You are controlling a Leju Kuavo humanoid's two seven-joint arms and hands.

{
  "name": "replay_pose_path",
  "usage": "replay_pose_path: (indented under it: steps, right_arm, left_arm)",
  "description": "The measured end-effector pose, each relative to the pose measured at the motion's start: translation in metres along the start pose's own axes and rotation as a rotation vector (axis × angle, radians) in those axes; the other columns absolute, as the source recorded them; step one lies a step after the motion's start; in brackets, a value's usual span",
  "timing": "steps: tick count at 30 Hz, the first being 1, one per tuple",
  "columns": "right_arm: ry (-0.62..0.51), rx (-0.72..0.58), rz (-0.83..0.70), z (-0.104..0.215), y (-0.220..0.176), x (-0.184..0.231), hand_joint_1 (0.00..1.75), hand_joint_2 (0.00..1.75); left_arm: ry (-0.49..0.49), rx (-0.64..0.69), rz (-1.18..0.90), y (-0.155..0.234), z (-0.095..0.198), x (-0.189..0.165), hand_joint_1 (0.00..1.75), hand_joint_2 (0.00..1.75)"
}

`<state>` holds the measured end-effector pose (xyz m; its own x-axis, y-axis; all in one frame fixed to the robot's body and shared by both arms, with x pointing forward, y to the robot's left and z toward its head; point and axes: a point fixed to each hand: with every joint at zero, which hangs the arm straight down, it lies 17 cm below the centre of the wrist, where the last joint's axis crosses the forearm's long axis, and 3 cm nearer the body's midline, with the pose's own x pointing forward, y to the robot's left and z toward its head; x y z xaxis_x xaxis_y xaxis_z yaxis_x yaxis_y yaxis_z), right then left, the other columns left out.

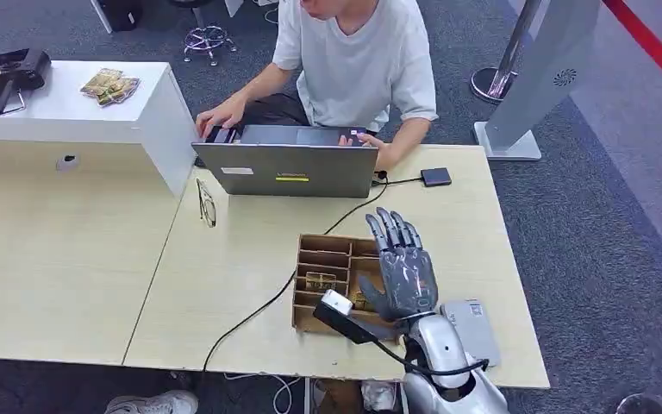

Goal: Pass the card to the sensor for recognition and then transmit it.

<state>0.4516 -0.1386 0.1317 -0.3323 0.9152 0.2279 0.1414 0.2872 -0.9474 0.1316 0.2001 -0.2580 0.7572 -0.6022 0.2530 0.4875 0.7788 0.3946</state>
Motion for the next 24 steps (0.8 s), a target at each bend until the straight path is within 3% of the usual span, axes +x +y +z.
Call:
replay_pose_path:
  steps: [1, 2, 17, 24]
  right_arm:
    - [0.002, 0.0, 0.0, 0.0, 0.0, -0.001, 0.31, 1.75]
    - [0.002, 0.001, 0.003, 0.0, 0.0, -0.001, 0.42, 1.75]
    - [0.024, 0.012, 0.02, -0.001, 0.004, -0.009, 0.38, 1.75]
    - [0.038, 0.025, 0.034, -0.001, 0.007, -0.016, 0.45, 1.75]
  left_arm:
    - [0.0, 0.0, 0.0, 0.0, 0.0, 0.0, 0.0, 0.0]
    - [0.0, 0.0, 0.0, 0.0, 0.0, 0.0, 0.0, 0.0]
    - [-0.001, -0.001, -0.001, 0.0, 0.0, 0.0, 0.0, 0.0]
    - [0.004, -0.012, -0.001, -0.003, 0.001, 0.001, 0.0, 0.0]
